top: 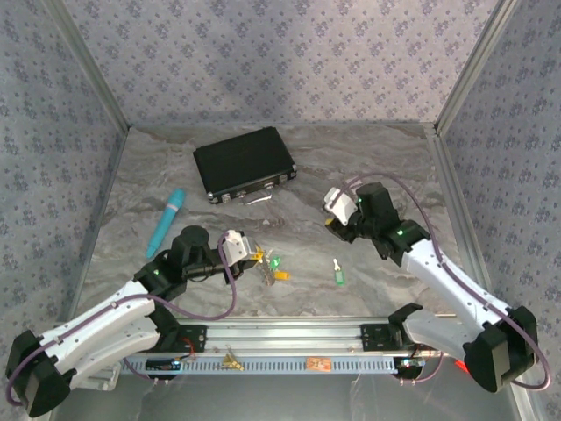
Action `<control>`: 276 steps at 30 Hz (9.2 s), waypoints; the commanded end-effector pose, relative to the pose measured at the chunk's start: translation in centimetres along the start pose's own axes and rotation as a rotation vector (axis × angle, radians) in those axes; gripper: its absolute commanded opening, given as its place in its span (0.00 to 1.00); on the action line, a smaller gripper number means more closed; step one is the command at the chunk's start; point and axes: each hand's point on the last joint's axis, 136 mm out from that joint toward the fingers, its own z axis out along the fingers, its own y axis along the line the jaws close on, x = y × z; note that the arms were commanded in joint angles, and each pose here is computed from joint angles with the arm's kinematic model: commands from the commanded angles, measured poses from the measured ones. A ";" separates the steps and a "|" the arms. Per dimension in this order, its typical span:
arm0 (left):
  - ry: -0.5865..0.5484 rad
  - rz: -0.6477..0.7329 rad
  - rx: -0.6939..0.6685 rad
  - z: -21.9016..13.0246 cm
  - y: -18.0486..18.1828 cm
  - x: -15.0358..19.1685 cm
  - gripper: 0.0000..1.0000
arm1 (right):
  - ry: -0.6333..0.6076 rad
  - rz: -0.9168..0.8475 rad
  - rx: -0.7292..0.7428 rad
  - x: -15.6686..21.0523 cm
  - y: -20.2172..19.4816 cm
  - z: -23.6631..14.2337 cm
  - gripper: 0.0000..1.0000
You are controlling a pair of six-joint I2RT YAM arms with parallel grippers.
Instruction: Put the keys on the keyring
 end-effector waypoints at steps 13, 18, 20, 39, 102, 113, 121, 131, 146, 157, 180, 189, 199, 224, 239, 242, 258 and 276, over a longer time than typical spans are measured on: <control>-0.085 0.026 0.033 0.0 -0.4 -2.4 0.00 | 0.285 -0.439 -0.495 12.3 10.1 -1.0 0.33; -0.087 0.032 0.038 -0.1 -0.6 -2.5 0.00 | 0.281 -0.435 -0.504 12.7 9.9 0.9 0.31; -0.088 0.032 0.036 -0.2 -0.6 -2.5 0.00 | 0.292 -0.436 -0.500 12.8 9.4 1.6 0.31; -0.086 0.034 0.068 0.1 -1.3 -2.5 0.00 | 0.330 -0.392 -0.591 13.3 8.7 4.1 0.37; -0.076 0.029 0.089 0.4 -1.6 -2.2 0.00 | 0.399 -0.396 -0.629 14.9 9.3 4.1 0.15; -0.072 0.030 0.090 0.5 -1.6 -2.1 0.00 | 0.396 -0.391 -0.641 14.8 9.5 4.2 0.13; -0.073 0.031 0.088 0.4 -1.5 -2.2 0.00 | 0.402 -0.390 -0.646 15.0 9.5 4.4 0.13; -0.072 0.030 0.085 0.4 -1.5 -2.2 0.00 | 0.390 -0.389 -0.613 13.9 8.9 3.7 0.00; -0.074 0.016 0.036 -0.3 -0.9 -2.3 0.00 | 0.511 0.017 -0.339 7.2 8.2 3.1 0.00; -0.047 0.009 -0.018 -0.6 -0.2 -1.7 0.00 | 0.731 0.424 -0.059 9.3 11.4 6.3 0.00; -0.027 0.018 -0.025 -0.4 -0.1 -1.2 0.00 | 0.840 0.459 -0.081 11.3 12.2 7.3 0.17; -0.027 0.018 -0.022 -0.5 -0.2 -1.2 0.00 | 0.806 0.456 -0.071 10.6 11.8 7.2 0.20; -0.030 0.022 -0.024 -0.5 -0.2 -1.2 0.00 | 0.762 0.488 -0.024 9.3 10.7 6.7 0.24; -0.026 0.029 -0.019 -0.6 -0.4 -1.2 0.00 | 0.795 0.551 -0.015 9.9 10.6 7.4 0.24; -0.026 0.031 -0.015 -0.5 -0.5 -1.2 0.00 | 0.797 0.562 -0.035 10.0 10.8 8.1 0.20; -0.024 0.030 -0.015 -0.5 -0.5 -1.1 0.00 | 0.797 0.563 -0.035 10.0 10.8 8.1 0.19; -0.022 0.029 -0.012 -0.4 -0.5 -1.1 0.00 | 0.788 0.564 -0.040 9.7 10.7 8.3 0.09; -0.016 0.024 -0.011 -0.4 -0.6 -1.0 0.00 | 0.524 0.391 -0.127 4.2 10.3 6.2 0.00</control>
